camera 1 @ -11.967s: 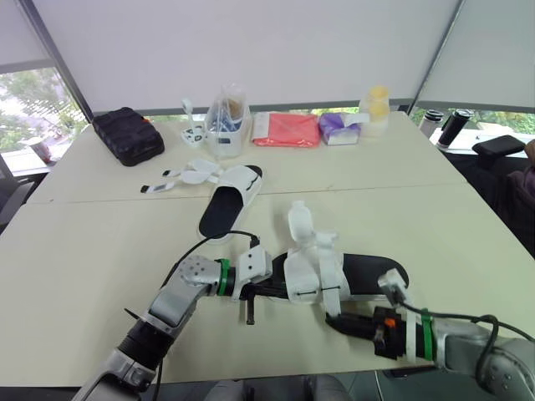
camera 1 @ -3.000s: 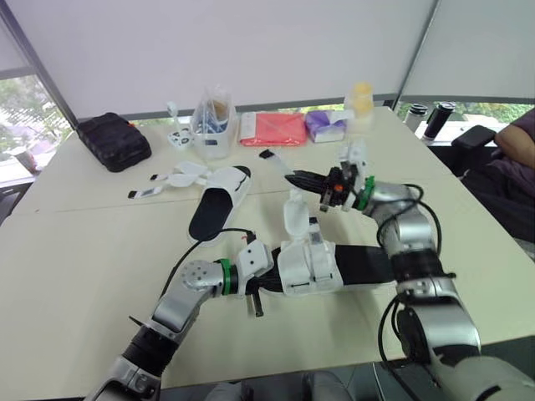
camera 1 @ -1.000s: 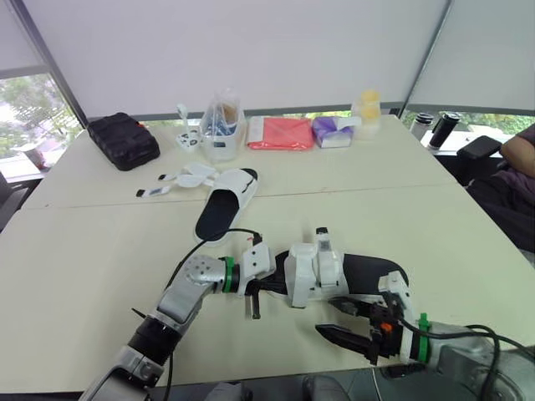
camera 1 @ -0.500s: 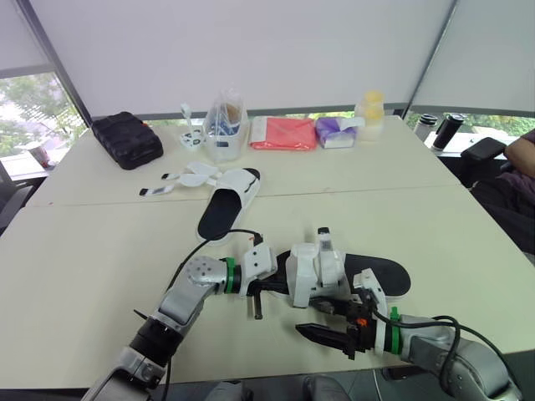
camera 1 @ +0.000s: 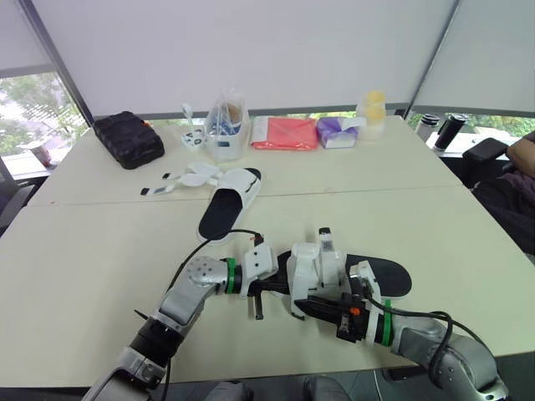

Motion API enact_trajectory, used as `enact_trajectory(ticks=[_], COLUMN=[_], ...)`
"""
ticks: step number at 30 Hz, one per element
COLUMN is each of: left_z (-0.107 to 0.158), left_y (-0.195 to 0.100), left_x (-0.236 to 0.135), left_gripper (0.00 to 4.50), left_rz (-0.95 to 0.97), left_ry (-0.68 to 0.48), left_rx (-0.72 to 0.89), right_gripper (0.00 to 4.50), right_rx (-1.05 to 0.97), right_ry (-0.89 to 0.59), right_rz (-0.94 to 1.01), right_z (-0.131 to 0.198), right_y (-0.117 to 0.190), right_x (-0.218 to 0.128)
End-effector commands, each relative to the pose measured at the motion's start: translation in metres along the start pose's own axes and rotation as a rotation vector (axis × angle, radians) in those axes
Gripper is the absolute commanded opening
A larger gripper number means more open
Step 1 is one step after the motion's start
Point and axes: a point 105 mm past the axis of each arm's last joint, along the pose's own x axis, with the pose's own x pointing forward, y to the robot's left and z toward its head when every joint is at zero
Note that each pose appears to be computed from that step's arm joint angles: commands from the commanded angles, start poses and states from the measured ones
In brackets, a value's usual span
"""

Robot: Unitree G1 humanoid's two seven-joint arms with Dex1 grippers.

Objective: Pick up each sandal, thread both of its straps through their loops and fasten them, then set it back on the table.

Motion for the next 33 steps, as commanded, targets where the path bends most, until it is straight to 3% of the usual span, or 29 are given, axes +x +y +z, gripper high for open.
enact_trajectory(ticks=[1, 6, 12, 14, 19, 24, 33], left_z=[-0.023, -0.023, -0.024, -0.024, -0.024, -0.023, -0.024], left_y=[-0.007, -0.005, -0.005, -0.005, -0.004, -0.004, -0.004], left_x=[0.002, 0.002, 0.002, 0.003, 0.005, 0.006, 0.004], left_gripper=[0.00, 0.00, 0.00, 0.00, 0.00, 0.00, 0.00], left_rz=[-0.015, -0.008, -0.010, -0.012, -0.012, -0.005, 0.014], left_ry=[0.077, 0.075, 0.074, 0.073, 0.070, 0.066, 0.063], left_rx=[-0.063, -0.067, -0.070, -0.069, -0.067, -0.068, -0.083], right_gripper=[0.04, 0.04, 0.04, 0.04, 0.04, 0.04, 0.04], right_rx=[-0.015, 0.002, -0.014, -0.002, 0.000, -0.013, 0.029], right_ry=[-0.007, 0.006, -0.030, 0.053, 0.041, 0.111, 0.140], right_rz=[0.018, 0.045, 0.174, 0.161, 0.139, 0.064, 0.083], right_z=[0.007, 0.019, 0.074, 0.078, 0.095, 0.085, 0.083], right_y=[0.004, 0.017, 0.053, 0.050, 0.040, 0.010, -0.005], right_x=[-0.002, -0.006, -0.012, -0.011, -0.004, -0.001, -0.007])
